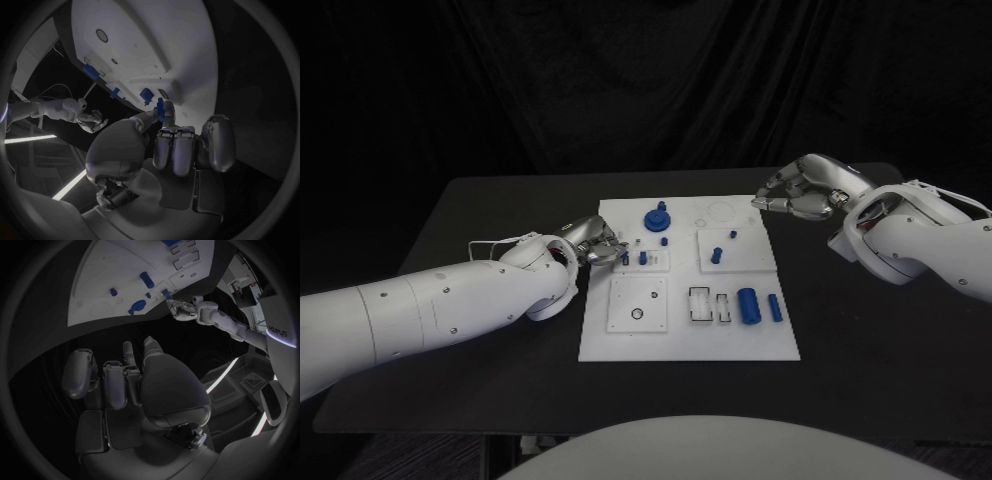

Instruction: Assemble the parts on the task board

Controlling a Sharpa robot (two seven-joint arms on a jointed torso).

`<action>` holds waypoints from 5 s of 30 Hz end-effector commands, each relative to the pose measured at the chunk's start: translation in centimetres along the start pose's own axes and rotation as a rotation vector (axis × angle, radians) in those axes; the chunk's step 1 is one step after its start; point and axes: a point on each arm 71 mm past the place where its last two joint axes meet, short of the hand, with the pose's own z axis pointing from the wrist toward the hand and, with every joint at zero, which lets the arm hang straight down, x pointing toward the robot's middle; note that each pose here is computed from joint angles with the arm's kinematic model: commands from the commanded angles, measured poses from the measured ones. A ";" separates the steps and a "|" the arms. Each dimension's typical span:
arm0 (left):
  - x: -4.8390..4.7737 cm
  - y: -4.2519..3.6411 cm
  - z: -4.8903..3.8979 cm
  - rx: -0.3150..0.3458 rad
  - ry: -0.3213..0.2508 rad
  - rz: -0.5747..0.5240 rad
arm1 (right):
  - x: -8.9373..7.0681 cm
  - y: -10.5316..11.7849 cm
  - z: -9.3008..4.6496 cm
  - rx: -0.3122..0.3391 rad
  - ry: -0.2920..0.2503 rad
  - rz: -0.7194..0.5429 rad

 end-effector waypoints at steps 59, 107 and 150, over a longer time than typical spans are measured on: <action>1.54 0.24 -0.40 0.017 0.074 0.093 | 0.3 -0.3 -0.1 0.028 0.020 -0.002; -1.20 0.19 -1.32 0.125 -0.152 0.042 | 0.3 -0.2 -0.3 0.029 0.014 0.000; -6.78 5.63 -6.01 0.625 -0.128 -0.895 | 3.4 2.9 0.9 -0.017 0.211 -0.387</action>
